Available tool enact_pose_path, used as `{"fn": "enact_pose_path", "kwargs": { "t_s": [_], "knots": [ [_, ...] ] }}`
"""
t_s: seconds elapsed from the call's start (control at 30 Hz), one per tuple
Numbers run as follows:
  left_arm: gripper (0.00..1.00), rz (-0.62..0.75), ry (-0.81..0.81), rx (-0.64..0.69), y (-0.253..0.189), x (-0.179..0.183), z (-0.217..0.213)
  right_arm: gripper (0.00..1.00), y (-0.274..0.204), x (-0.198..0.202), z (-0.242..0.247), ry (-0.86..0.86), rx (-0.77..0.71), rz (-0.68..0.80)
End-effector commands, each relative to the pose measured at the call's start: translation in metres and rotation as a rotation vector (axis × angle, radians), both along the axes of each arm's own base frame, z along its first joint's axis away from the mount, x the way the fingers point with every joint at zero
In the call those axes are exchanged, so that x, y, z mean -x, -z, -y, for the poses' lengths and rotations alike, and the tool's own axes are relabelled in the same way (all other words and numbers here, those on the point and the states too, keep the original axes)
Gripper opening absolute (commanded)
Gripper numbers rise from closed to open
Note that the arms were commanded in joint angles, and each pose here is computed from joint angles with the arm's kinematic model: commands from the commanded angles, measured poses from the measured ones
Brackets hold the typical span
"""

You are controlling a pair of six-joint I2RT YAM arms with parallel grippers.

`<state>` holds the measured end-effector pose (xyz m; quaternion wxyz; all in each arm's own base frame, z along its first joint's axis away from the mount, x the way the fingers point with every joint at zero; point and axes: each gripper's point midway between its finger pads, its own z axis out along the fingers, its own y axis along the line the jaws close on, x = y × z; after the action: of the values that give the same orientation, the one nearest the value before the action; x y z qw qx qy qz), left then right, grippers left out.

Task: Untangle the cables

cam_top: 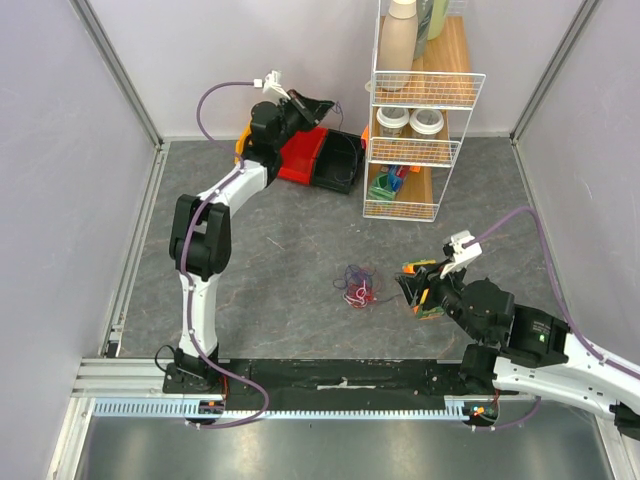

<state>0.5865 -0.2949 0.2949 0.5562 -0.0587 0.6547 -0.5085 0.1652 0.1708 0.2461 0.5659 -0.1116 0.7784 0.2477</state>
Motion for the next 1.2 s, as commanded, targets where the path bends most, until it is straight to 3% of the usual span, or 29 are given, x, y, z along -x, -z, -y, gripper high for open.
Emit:
{"fn": "enact_pose_path", "kwargs": {
  "t_s": [0.0, 0.3, 0.63, 0.97, 1.1, 1.17],
  "knots": [
    [0.02, 0.109, -0.002, 0.035, -0.049, -0.008, -0.010, 0.57, -0.008, -0.005, -0.001, 0.030, -0.010, 0.013],
    [0.02, 0.157, 0.008, 0.031, -0.074, 0.000, -0.024, 0.57, -0.004, -0.008, -0.009, 0.025, 0.001, 0.006],
    [0.02, -0.005, 0.093, 0.066, -0.004, -0.013, -0.007, 0.57, -0.002, -0.007, -0.012, 0.020, -0.027, -0.003],
    [0.02, -0.149, 0.021, -0.184, 0.065, -0.012, 0.007, 0.57, -0.007, -0.010, -0.004, 0.060, -0.019, 0.006],
    [0.13, -0.207, 0.011, -0.229, 0.074, -0.006, 0.002, 0.57, -0.008, -0.012, -0.001, 0.081, 0.023, -0.008],
    [0.34, -0.230, -0.025, -0.248, 0.073, -0.003, -0.006, 0.57, -0.009, -0.011, 0.004, 0.099, 0.031, -0.023]
  ]
}}
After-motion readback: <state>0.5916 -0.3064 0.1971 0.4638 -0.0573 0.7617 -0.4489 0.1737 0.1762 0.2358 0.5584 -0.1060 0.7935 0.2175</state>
